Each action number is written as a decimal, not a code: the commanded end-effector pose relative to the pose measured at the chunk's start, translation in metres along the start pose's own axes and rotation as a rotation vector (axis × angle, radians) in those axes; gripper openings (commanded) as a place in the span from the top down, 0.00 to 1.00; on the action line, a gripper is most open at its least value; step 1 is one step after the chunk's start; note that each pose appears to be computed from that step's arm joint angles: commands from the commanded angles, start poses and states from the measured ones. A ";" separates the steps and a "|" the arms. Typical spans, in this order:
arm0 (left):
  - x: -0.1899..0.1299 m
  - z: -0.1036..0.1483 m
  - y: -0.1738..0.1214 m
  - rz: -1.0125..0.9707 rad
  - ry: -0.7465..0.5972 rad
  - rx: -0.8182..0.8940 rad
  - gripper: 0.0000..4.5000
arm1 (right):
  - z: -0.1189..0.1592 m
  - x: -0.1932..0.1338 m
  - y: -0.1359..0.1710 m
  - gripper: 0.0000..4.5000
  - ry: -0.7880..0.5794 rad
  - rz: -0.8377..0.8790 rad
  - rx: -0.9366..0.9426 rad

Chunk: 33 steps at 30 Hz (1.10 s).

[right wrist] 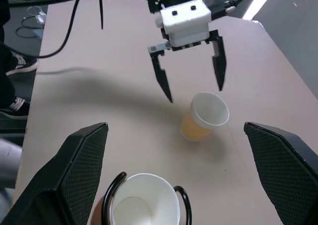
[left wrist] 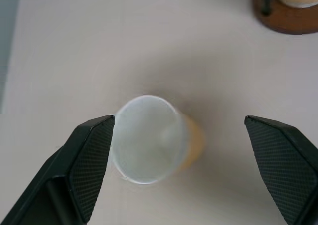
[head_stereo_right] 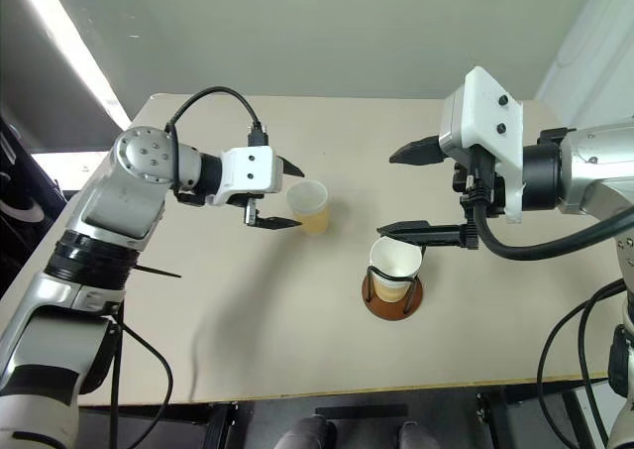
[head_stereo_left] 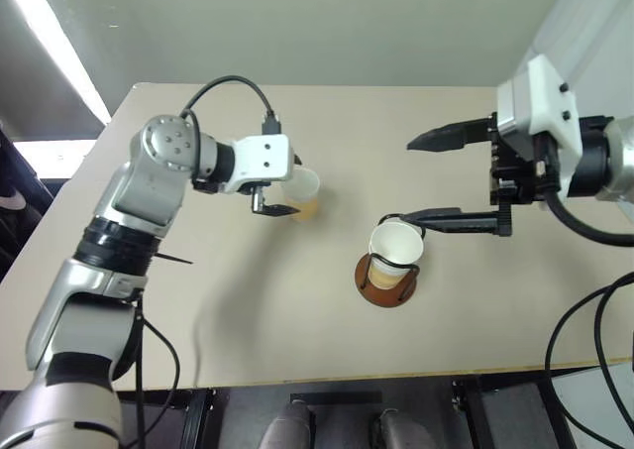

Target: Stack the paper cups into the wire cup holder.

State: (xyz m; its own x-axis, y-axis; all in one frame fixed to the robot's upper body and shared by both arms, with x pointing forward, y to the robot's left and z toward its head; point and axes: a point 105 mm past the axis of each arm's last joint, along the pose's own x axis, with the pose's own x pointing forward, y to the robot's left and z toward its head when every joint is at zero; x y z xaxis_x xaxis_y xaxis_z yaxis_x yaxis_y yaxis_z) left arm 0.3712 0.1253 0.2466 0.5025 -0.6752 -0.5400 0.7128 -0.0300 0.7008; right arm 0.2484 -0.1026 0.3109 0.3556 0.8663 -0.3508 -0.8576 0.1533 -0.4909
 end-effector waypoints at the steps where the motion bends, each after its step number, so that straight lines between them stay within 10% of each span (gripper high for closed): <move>1: 0.000 0.013 0.007 0.023 -0.007 0.071 0.00 | 0.008 -0.009 -0.001 0.01 -0.014 -0.037 -0.023; 33: 0.048 -0.024 0.002 -0.036 0.193 0.206 0.00 | 0.010 -0.016 -0.002 0.01 -0.015 -0.062 0.050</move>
State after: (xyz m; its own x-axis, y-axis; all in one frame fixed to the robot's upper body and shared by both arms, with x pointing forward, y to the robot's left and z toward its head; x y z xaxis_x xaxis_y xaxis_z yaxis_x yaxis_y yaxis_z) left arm 0.4103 0.1125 0.2078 0.5831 -0.5064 -0.6353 0.6356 -0.2026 0.7449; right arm 0.2445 -0.1074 0.3114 0.3724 0.8565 -0.3573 -0.8839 0.2099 -0.4179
